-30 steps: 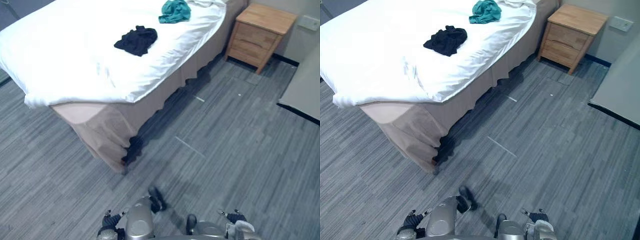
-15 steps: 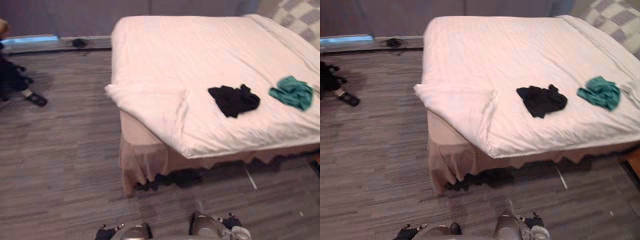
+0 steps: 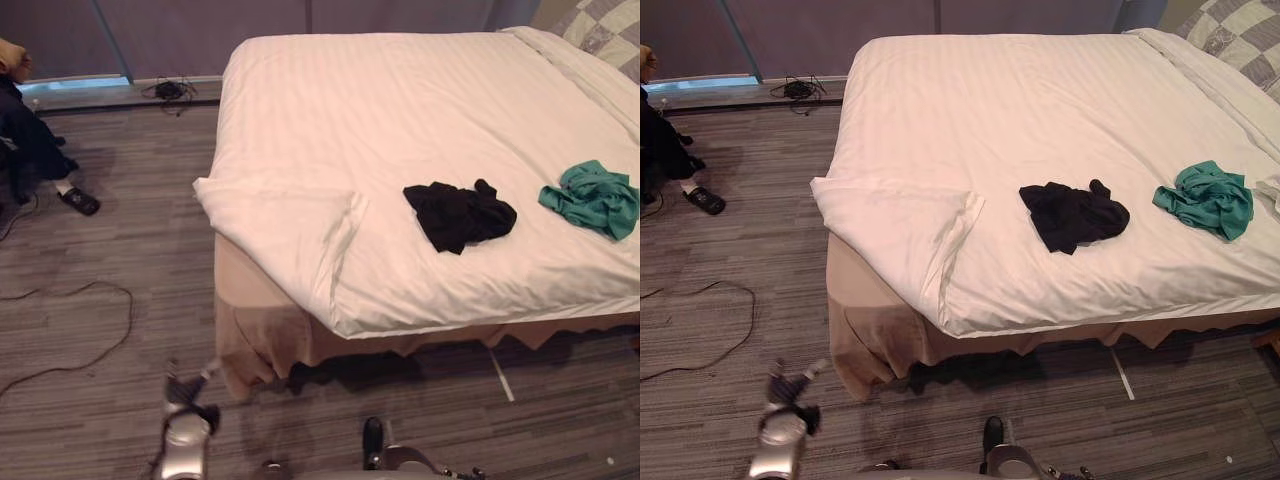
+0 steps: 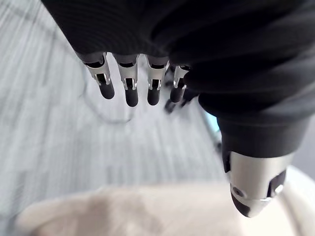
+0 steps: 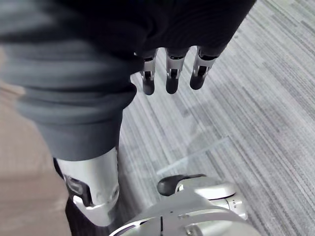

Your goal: Tidy the bed and pick cloth on bed and put in laundry

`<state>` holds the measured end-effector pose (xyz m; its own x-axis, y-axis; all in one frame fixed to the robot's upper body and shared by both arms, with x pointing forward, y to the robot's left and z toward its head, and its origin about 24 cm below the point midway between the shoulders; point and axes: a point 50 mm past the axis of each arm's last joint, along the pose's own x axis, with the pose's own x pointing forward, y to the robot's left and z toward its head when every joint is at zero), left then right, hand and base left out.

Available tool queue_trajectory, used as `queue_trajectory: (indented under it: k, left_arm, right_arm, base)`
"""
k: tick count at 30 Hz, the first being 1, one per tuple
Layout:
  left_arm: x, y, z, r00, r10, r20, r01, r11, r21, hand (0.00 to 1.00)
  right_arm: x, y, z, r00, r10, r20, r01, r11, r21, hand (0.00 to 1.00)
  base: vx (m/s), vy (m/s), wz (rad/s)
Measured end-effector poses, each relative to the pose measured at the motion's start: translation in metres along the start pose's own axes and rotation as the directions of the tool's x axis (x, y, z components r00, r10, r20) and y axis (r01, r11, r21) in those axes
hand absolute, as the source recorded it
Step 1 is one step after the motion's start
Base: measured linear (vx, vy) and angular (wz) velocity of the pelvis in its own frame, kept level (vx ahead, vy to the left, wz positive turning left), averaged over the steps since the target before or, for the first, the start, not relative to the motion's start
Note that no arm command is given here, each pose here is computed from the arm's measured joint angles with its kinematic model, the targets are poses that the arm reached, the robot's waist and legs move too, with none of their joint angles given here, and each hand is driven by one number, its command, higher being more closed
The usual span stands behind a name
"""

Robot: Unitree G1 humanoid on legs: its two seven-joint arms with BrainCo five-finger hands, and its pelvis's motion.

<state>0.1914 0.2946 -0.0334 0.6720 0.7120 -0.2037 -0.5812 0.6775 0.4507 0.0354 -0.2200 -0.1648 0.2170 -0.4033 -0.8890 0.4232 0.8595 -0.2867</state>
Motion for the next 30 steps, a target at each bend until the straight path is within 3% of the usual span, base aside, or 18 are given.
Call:
queue_trajectory:
  k: [3, 10, 12, 17, 20, 21, 30]
  left_arm:
    - [0.014, 0.011, 0.057, 0.971, 0.079, 0.225, -0.063, 0.995, -0.076, 0.00]
    - [0.037, 0.002, 0.141, 0.890, 0.108, 0.442, -0.054, 0.990, -0.133, 0.00]
    - [0.043, -0.010, 0.185, 0.838, 0.078, 0.540, -0.024, 0.994, -0.106, 0.00]
    - [0.055, -0.026, 0.245, 0.794, 0.029, 0.607, -0.027, 1.000, -0.013, 0.00]
    - [0.051, -0.048, 0.281, 0.763, -0.062, 0.643, 0.005, 0.996, 0.091, 0.00]
    - [0.051, -0.055, 0.292, 0.754, -0.101, 0.649, 0.005, 0.989, 0.149, 1.00]
    - [0.054, -0.052, 0.316, 0.712, -0.165, 0.683, -0.142, 0.918, 0.370, 1.00]
  right_arm:
    - [-0.001, -0.009, -0.007, 1.000, -0.021, -0.011, 0.021, 1.000, -0.005, 0.00]
    - [0.000, -0.010, 0.008, 0.999, -0.023, 0.045, 0.021, 0.999, 0.036, 0.00]
    - [0.000, -0.009, 0.016, 0.997, -0.022, 0.076, 0.018, 0.999, 0.051, 0.00]
    - [0.000, 0.002, 0.044, 0.986, 0.004, 0.166, -0.017, 0.997, 0.076, 0.00]
    - [-0.002, 0.008, 0.054, 0.978, 0.010, 0.207, -0.030, 0.995, 0.093, 0.00]
    - [-0.003, 0.012, 0.060, 0.972, 0.018, 0.236, -0.040, 0.995, 0.091, 0.00]
    - [-0.014, 0.022, 0.089, 0.929, 0.034, 0.370, -0.097, 0.983, 0.154, 0.00]
  base:
    - [-0.01, 0.012, 0.07]
    - [-0.05, -0.008, -0.26]
    - [-0.11, -0.063, -0.41]
    - [-0.07, -0.046, -0.43]
    - [-0.03, -0.032, -0.24]
    - [-0.01, -0.016, -0.11]
    - [-0.01, 0.011, -0.13]
